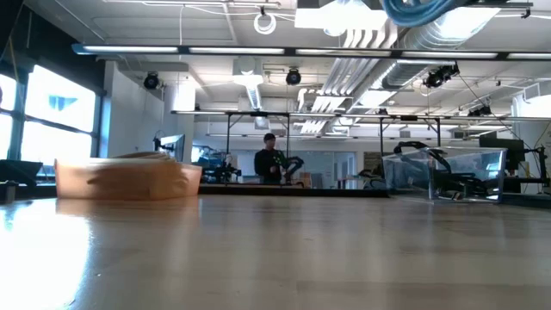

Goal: Sort HDMI cables
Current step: Put the blue HDMI cable into the orange bin

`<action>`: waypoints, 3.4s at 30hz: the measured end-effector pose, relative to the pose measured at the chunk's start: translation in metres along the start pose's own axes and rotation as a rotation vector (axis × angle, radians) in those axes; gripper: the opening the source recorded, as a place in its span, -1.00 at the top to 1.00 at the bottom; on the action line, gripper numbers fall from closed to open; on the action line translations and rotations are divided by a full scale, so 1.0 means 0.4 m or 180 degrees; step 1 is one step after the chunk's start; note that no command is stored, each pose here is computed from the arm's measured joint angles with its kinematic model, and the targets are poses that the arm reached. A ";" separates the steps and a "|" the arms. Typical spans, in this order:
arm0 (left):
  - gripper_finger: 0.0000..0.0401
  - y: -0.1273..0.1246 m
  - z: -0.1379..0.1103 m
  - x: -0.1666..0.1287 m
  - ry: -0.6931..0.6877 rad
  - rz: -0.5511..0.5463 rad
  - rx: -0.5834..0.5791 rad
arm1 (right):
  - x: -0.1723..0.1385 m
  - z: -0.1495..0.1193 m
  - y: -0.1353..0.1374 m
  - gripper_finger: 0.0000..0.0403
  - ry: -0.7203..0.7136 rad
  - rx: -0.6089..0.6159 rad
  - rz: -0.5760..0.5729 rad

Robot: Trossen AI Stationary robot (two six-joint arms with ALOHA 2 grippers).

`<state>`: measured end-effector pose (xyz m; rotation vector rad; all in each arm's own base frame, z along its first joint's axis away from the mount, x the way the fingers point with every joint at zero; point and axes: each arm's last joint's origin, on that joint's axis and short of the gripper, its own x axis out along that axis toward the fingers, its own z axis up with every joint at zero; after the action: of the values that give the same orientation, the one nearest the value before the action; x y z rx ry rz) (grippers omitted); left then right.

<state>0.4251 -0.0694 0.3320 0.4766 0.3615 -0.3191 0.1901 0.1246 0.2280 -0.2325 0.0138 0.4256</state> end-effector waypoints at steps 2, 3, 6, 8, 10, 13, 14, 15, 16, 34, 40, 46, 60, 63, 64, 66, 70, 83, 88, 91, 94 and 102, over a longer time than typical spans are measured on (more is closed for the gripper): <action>0.95 -0.001 -0.002 0.000 0.0049 0.0020 -0.0001 | 0.000 -0.002 -0.004 0.18 0.0048 0.0041 -0.0207; 0.95 -0.002 -0.003 -0.001 0.0087 0.0056 0.0000 | 0.000 -0.002 -0.005 0.12 0.0064 0.0053 -0.0279; 0.95 -0.004 -0.010 -0.002 0.0251 0.0139 -0.0004 | -0.001 -0.003 -0.008 -0.03 0.0101 0.0034 -0.0433; 0.95 -0.005 -0.014 -0.002 0.0327 0.0160 -0.0013 | -0.001 -0.003 -0.009 -0.13 0.0113 -0.0004 -0.0477; 0.95 -0.007 -0.016 -0.003 0.0378 0.0190 -0.0008 | -0.001 -0.005 -0.011 -0.22 0.0147 -0.0021 -0.0570; 0.95 -0.010 -0.016 -0.014 0.0512 0.0290 0.0013 | -0.002 -0.014 -0.013 -0.32 0.0306 -0.0183 -0.0722; 0.95 -0.014 -0.015 -0.018 0.0576 0.0340 0.0034 | -0.003 -0.017 -0.014 -0.34 0.0357 -0.0236 -0.0762; 0.95 -0.020 -0.011 -0.022 0.0617 0.0400 0.0054 | -0.003 -0.018 -0.015 -0.36 0.0388 -0.0252 -0.0812; 0.95 -0.022 -0.007 -0.033 0.0683 0.0459 0.0068 | -0.004 -0.020 -0.017 -0.37 0.0416 -0.0265 -0.0878; 0.96 -0.164 0.063 -0.307 0.2112 0.2492 0.0747 | -0.018 0.008 -0.043 -0.39 0.0371 -0.0294 -0.1782; 0.96 -0.173 0.012 -0.367 0.2562 0.2733 0.0765 | -0.018 0.005 -0.042 -0.39 0.0397 -0.0294 -0.1776; 0.96 -0.112 -0.067 -0.392 0.3020 0.2884 0.0199 | -0.018 0.004 -0.043 -0.39 0.0398 -0.0282 -0.1773; 0.96 0.074 -0.248 -0.426 0.4195 0.3023 -0.0483 | -0.017 0.000 -0.040 -0.39 0.0414 -0.0294 -0.1698; 0.96 0.118 -0.278 -0.450 0.4420 0.3088 -0.0567 | -0.017 0.000 -0.040 -0.39 0.0415 -0.0294 -0.1697; 0.96 0.132 -0.289 -0.458 0.4493 0.3095 -0.0609 | -0.017 0.000 -0.040 -0.39 0.0416 -0.0295 -0.1695; 0.96 0.157 -0.310 -0.475 0.4635 0.3100 -0.0707 | -0.017 0.000 -0.040 -0.39 0.0418 -0.0296 -0.1691; 0.96 0.198 -0.347 -0.509 0.4877 0.3069 -0.0888 | -0.017 0.000 -0.040 -0.39 0.0420 -0.0298 -0.1684; 0.96 0.272 -0.439 -0.525 0.5264 0.2783 -0.1177 | -0.017 -0.001 -0.040 -0.39 0.0434 -0.0309 -0.1681; 0.94 0.288 -0.471 -0.477 0.5276 0.2471 -0.1073 | -0.017 -0.004 -0.040 -0.39 0.0455 -0.0298 -0.1676; 0.89 0.294 -0.491 -0.453 0.5315 0.2346 -0.1028 | -0.017 -0.005 -0.039 -0.39 0.0463 -0.0278 -0.1673; 0.88 0.294 -0.512 -0.433 0.5417 0.2222 -0.1003 | -0.017 -0.007 -0.039 -0.39 0.0489 -0.0290 -0.1666; 0.86 0.294 -0.549 -0.405 0.5595 0.1825 -0.0976 | -0.017 -0.011 -0.038 -0.39 0.0526 -0.0288 -0.1656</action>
<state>0.2683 0.1730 0.2612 0.4268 1.8932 0.8241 0.1903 0.1074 0.2276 -0.3480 0.0941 -0.1121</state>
